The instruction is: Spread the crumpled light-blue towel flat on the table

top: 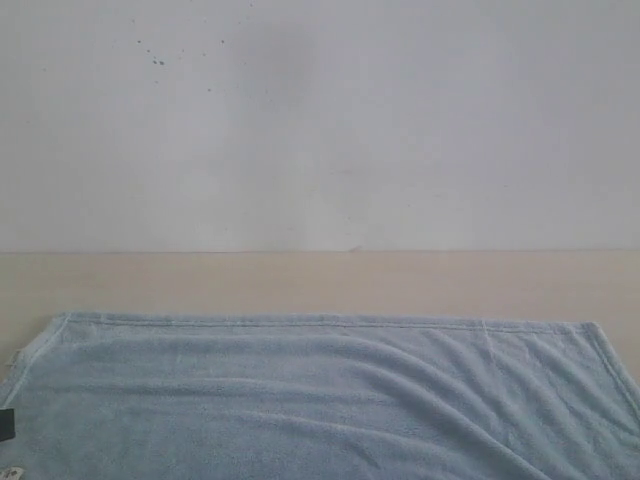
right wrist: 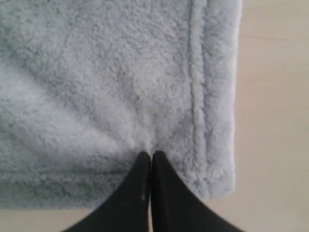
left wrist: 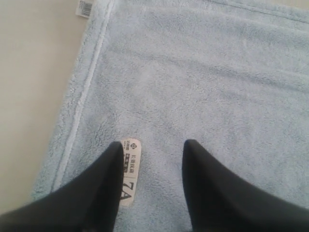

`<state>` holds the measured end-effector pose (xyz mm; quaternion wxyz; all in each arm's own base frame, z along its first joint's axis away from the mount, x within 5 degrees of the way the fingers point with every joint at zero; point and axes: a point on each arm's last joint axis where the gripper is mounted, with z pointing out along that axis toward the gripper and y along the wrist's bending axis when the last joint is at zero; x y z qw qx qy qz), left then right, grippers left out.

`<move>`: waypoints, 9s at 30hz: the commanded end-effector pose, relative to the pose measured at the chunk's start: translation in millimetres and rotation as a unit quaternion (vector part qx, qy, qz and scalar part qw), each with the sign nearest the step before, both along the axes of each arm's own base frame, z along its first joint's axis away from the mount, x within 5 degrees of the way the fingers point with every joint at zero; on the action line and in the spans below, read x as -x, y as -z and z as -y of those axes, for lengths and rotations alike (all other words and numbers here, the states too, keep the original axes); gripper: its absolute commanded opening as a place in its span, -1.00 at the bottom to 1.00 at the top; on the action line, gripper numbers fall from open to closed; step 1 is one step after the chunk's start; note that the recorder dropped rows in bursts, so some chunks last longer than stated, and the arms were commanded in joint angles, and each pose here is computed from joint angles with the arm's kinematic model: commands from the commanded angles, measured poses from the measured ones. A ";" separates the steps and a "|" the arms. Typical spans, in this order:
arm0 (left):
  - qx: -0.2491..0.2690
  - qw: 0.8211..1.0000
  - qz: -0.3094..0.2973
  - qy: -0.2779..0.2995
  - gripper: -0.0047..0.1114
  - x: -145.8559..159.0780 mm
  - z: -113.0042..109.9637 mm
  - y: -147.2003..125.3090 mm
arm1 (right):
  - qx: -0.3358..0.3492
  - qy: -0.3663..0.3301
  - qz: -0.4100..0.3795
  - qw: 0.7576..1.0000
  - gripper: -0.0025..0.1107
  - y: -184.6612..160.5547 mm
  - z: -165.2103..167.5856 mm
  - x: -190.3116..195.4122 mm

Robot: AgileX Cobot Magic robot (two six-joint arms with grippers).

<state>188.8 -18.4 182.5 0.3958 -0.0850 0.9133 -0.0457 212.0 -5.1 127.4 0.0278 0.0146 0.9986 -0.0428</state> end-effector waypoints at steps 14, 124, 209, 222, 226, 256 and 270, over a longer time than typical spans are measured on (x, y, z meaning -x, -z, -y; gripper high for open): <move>-0.025 0.997 -0.061 0.045 -0.84 -1.2 3.8 25.2 | -0.056 0.007 0.245 0.968 -0.95 -74.7 -8.6 -1.6; -0.049 0.968 -0.243 0.040 -0.84 19.8 -0.9 91.8 | 0.045 -0.117 0.246 0.961 -0.95 -1.6 26.2 -267.9; 0.128 0.906 0.353 0.196 -0.85 116.3 22.2 -60.4 | -0.364 -0.199 0.569 0.710 -0.96 -156.0 -40.6 180.3; 0.128 0.906 0.353 0.196 -0.85 116.3 22.2 -60.4 | -0.254 -0.221 0.623 0.706 -0.96 -97.4 -40.0 161.8; 0.128 0.906 0.353 0.196 -0.85 116.3 22.2 -60.4 | -0.250 -0.222 0.612 0.717 -0.96 -80.1 -40.8 160.1; 0.128 0.906 0.353 0.196 -0.85 116.3 22.2 -60.4 | -0.169 -0.193 0.638 0.726 -0.96 -73.8 -32.0 154.1; 0.128 0.906 0.353 0.196 -0.85 116.3 22.2 -60.4 | -0.166 -0.192 0.637 0.727 -0.96 -73.6 -31.5 153.9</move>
